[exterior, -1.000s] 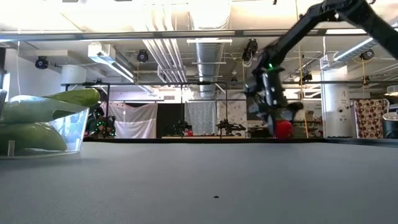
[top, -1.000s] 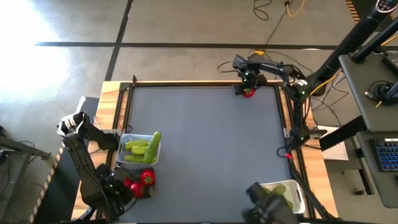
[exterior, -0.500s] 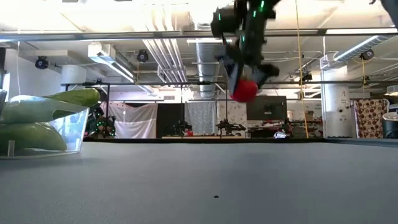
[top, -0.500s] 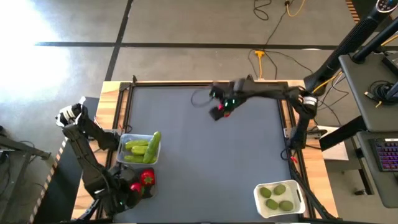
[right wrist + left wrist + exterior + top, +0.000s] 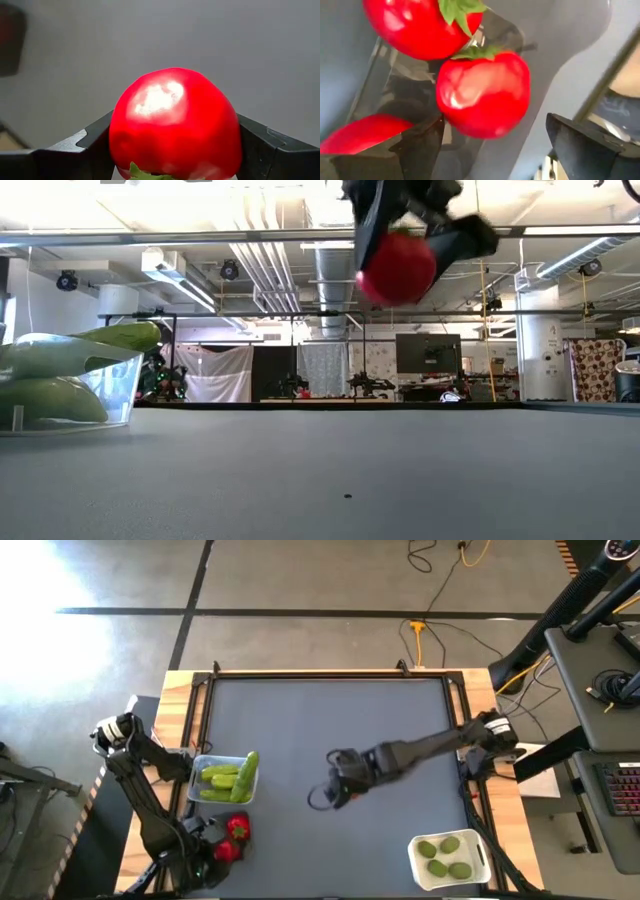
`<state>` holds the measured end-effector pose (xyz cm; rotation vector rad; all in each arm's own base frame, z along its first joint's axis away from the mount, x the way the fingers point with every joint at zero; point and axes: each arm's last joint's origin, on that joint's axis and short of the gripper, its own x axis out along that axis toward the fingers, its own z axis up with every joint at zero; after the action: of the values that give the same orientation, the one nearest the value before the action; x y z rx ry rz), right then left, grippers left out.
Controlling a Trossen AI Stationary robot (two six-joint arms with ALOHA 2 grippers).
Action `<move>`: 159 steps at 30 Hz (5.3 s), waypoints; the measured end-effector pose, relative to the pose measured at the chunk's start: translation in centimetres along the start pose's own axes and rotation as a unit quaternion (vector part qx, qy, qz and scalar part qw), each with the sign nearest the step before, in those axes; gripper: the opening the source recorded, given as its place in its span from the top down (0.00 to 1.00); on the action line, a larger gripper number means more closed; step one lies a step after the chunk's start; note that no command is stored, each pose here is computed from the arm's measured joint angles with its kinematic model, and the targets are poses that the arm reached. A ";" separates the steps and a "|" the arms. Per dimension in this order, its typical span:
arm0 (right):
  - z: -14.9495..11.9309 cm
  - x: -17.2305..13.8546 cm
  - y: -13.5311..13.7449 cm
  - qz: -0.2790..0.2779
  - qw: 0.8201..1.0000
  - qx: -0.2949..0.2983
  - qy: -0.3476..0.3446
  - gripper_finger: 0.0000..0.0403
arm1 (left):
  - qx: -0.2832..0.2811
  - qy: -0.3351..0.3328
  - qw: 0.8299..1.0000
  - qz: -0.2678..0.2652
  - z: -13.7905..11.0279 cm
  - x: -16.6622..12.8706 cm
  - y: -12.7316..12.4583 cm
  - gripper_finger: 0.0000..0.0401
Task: Sort produce into baskets
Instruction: Put the tomato into the black bin
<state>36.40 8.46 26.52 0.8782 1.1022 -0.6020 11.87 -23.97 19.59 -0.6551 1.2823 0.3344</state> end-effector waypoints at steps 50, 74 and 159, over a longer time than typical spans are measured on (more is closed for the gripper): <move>-5.7 15.1 6.9 0.137 0.959 -0.230 -0.095 0.18 | 0.156 -0.210 0.959 0.108 -4.7 -7.5 -9.0 0.17; -5.0 2.6 12.5 0.098 0.933 -0.326 -0.117 0.07 | 0.226 -0.418 0.868 0.146 1.4 -4.5 -9.0 0.17; -3.3 -2.9 9.9 -0.096 0.910 -0.362 -0.176 0.07 | 0.237 -0.310 0.919 -0.051 14.3 12.3 -3.2 0.25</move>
<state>41.51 16.49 31.65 0.0104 0.9742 -0.4337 28.07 -19.09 10.70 -0.1677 0.6707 0.1155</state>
